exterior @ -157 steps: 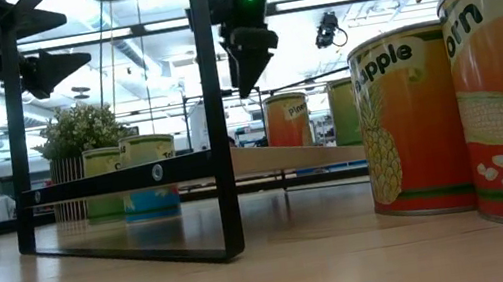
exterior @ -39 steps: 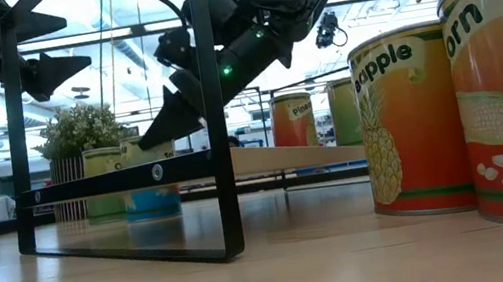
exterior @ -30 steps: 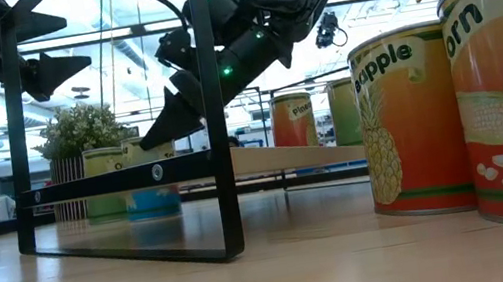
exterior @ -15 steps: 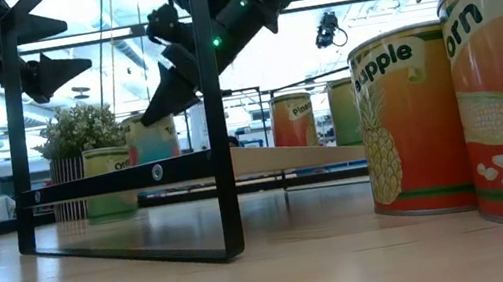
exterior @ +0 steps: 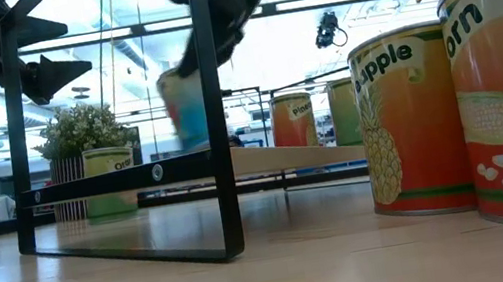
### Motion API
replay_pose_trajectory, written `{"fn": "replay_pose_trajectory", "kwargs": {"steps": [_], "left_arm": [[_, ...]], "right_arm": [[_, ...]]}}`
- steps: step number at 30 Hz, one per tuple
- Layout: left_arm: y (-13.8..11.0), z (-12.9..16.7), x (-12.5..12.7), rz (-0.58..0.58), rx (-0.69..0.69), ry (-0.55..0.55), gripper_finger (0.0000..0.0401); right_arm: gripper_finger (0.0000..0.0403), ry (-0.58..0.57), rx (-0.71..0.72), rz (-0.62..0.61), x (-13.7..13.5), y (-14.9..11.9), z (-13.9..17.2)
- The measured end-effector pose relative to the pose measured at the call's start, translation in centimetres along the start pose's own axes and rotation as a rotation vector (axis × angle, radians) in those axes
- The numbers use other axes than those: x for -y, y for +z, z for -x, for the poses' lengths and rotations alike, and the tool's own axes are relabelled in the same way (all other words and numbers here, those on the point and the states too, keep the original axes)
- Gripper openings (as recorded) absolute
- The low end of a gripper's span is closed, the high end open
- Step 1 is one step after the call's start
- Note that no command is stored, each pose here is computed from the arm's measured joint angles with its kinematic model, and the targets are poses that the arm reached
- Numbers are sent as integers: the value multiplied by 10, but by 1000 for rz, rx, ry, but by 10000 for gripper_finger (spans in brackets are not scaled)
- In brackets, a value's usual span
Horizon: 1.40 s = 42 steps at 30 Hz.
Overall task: Pick and place cans onto a shelf
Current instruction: Put the canned tomatoes on the shelf
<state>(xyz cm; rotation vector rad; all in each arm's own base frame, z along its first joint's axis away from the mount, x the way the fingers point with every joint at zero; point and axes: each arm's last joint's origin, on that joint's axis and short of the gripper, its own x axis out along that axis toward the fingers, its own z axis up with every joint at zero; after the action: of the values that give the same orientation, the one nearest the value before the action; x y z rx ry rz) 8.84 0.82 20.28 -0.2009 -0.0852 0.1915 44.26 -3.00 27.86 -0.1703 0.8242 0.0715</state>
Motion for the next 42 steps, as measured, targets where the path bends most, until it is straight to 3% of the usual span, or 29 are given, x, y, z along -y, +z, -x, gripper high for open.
{"fn": "replay_pose_trajectory", "kwargs": {"steps": [8, 19, 29, 33, 42], "left_arm": [[0, 0, 0, 1, 5, -1, 392], [1, 0, 0, 2, 11, -2, 392], [1, 0, 0, 8, 15, -2, 392], [2, 0, 0, 3, 18, 4, 392], [2, -1, 0, 3, 12, 5, 392]], "right_arm": [[331, -99, -75, -56, -22, -28, 20], [332, -333, 110, -180, -49, -76, 34], [332, -528, 183, -385, -74, -85, 20], [332, -599, 197, -403, -81, -86, 17], [334, -558, 177, -459, -77, -90, 13]]}}
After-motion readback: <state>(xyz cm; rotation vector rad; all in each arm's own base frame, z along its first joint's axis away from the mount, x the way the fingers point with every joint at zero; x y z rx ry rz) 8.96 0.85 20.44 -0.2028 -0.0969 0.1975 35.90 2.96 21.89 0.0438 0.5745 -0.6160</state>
